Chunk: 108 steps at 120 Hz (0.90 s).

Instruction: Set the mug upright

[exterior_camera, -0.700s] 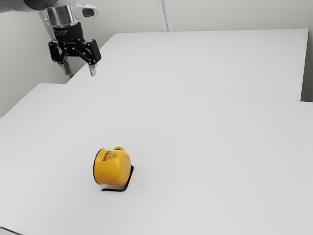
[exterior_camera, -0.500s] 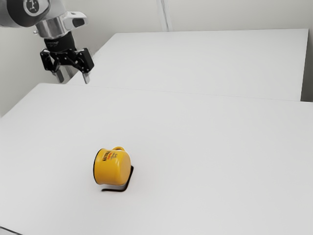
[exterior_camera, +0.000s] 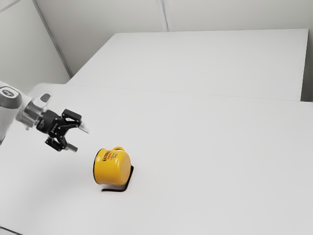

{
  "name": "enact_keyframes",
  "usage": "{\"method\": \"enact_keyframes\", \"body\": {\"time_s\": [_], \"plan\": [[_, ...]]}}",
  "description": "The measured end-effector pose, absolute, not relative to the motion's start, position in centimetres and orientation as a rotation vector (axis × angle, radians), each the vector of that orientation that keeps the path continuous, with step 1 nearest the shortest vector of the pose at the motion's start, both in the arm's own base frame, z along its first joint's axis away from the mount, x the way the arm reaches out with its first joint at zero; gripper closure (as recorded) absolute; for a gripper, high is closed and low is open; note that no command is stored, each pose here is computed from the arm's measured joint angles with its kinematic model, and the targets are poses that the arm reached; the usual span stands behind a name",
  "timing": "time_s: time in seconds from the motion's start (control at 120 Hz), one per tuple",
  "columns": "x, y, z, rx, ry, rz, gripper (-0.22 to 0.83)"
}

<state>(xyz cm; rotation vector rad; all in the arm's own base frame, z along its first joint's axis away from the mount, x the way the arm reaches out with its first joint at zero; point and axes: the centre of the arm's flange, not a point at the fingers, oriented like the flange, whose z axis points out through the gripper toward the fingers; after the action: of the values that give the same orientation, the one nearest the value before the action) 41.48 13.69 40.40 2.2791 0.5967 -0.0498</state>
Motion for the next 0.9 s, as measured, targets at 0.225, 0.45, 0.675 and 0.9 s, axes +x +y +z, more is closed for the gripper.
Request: {"method": "enact_keyframes", "body": {"time_s": [0.225,0.45,0.675,0.9], "plan": [[40.5,14.2,36.1,2.151,0.436,0.065,0.00],[39.9,14.0,32.2,2.110,0.280,0.122,0.00],[40.7,13.3,30.5,1.987,0.252,0.275,0.00],[40.4,11.5,28.7,1.901,0.265,0.347,0.00]]}}
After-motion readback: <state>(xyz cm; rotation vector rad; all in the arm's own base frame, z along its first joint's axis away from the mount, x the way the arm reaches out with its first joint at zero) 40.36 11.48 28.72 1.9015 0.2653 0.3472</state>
